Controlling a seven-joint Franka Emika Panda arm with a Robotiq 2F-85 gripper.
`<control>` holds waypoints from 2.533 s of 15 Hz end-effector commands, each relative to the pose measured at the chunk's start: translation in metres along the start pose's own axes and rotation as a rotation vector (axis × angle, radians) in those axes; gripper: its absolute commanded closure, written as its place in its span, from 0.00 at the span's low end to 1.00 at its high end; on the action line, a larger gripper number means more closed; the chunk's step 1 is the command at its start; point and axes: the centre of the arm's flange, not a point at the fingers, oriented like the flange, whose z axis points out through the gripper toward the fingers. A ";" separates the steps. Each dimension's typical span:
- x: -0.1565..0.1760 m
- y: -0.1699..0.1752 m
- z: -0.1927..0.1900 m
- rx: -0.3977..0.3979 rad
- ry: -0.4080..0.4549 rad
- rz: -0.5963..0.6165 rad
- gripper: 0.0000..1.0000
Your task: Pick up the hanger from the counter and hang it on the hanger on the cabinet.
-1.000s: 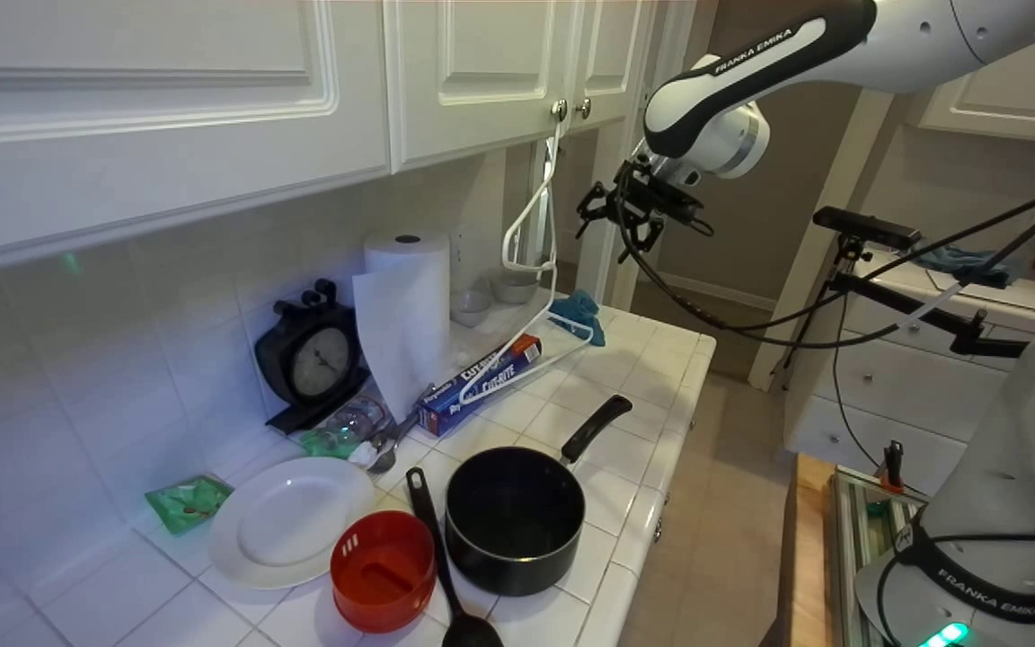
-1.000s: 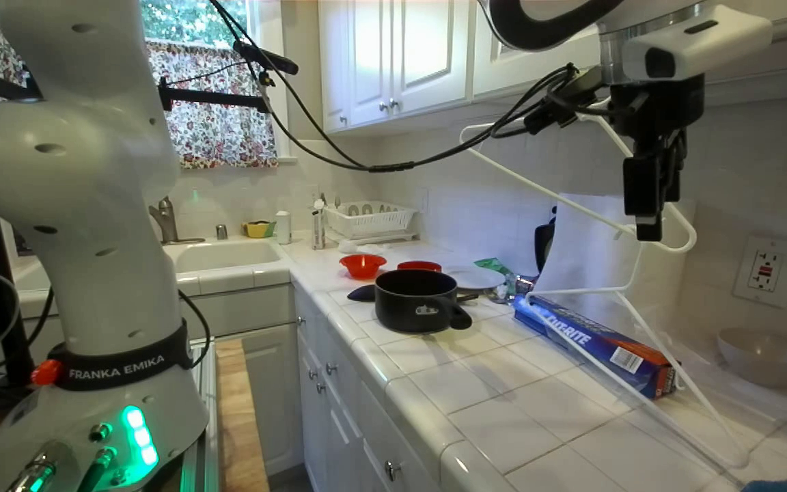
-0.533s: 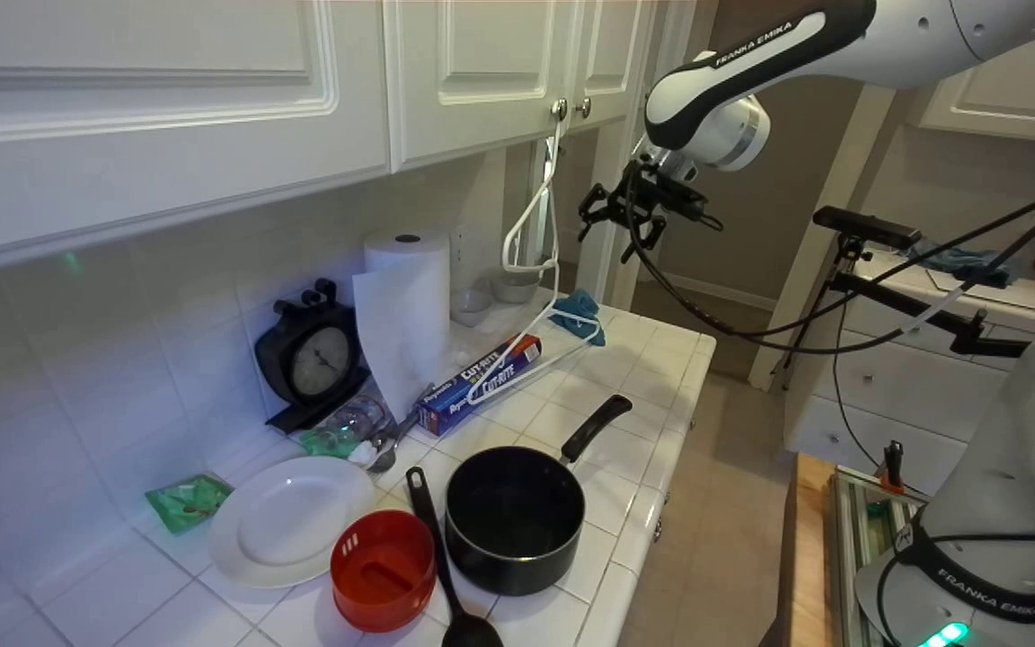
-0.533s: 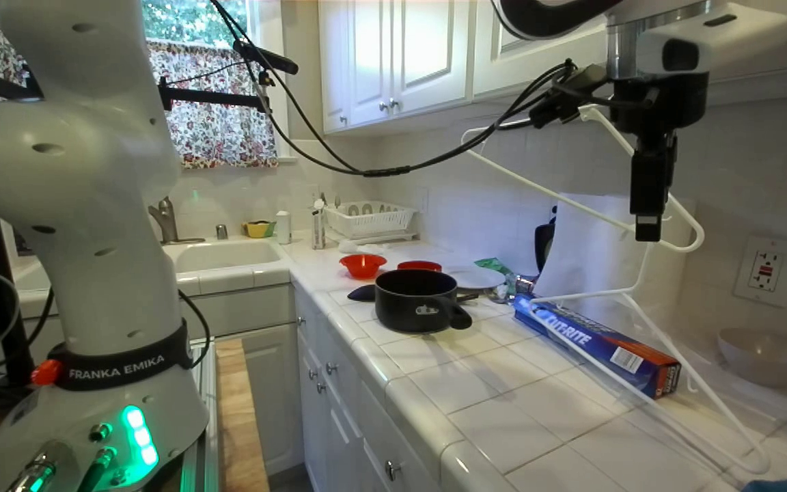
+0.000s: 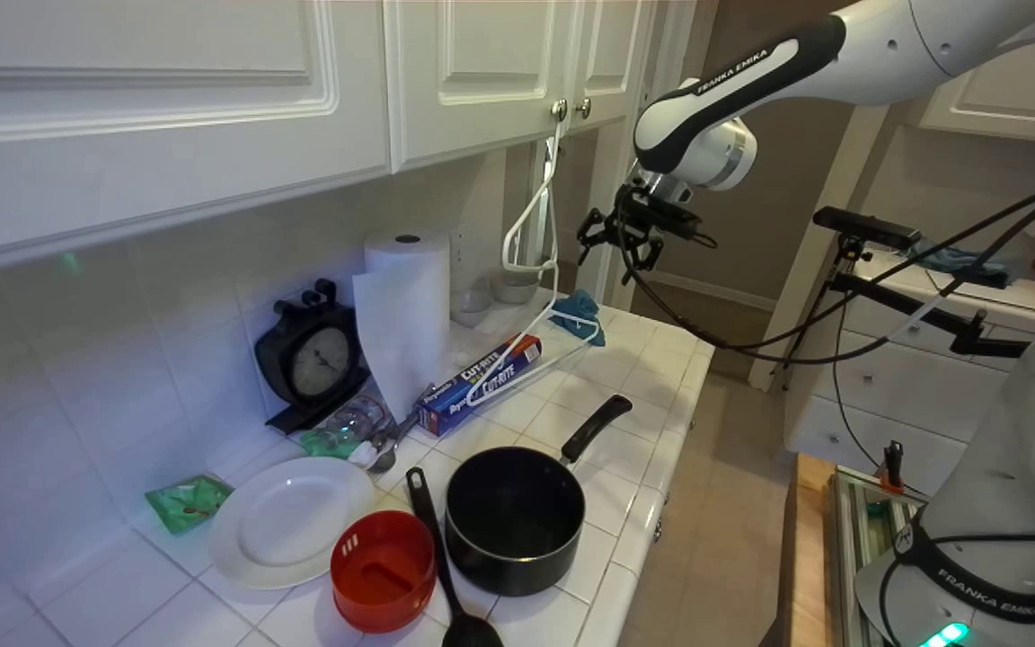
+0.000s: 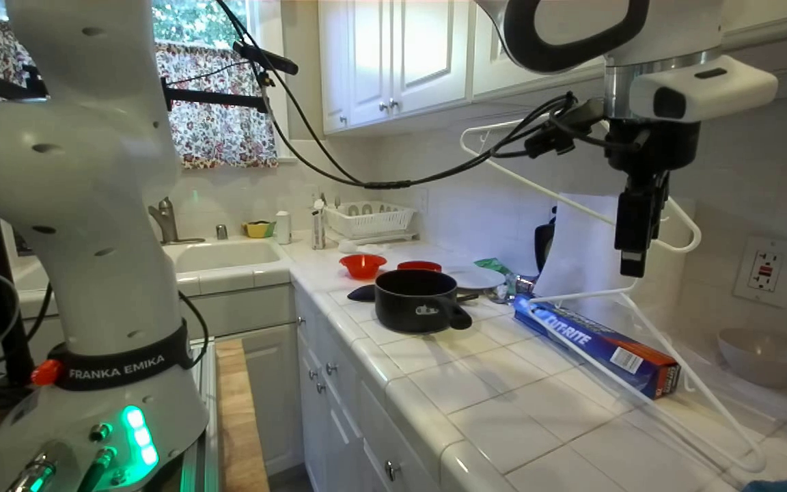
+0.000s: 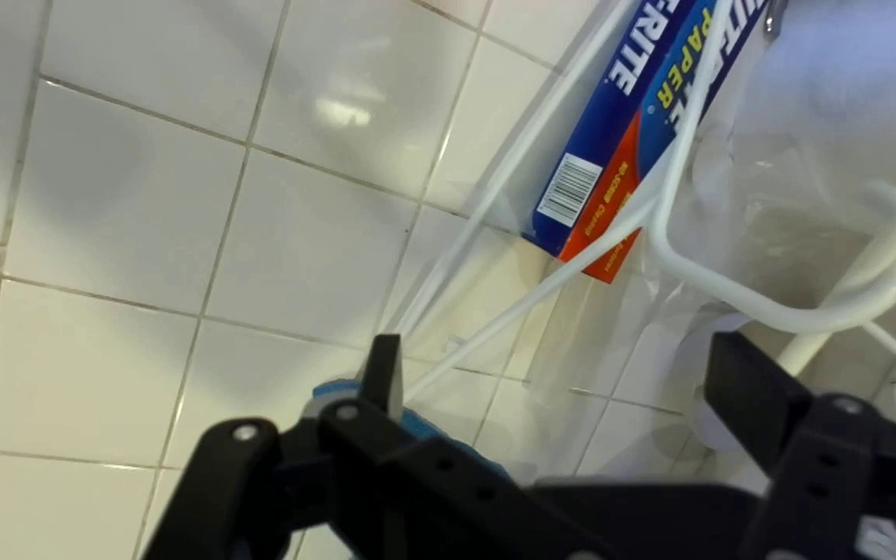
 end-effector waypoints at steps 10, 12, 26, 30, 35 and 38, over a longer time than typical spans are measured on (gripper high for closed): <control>0.034 0.021 0.069 -0.046 -0.048 0.241 0.00; 0.041 0.019 0.077 -0.035 -0.044 0.255 0.00; 0.068 -0.003 0.112 -0.046 -0.038 0.251 0.81; 0.067 -0.007 0.118 -0.053 -0.042 0.247 0.45; 0.067 -0.013 0.127 -0.058 -0.042 0.235 0.63; 0.065 -0.016 0.130 -0.059 -0.047 0.229 0.72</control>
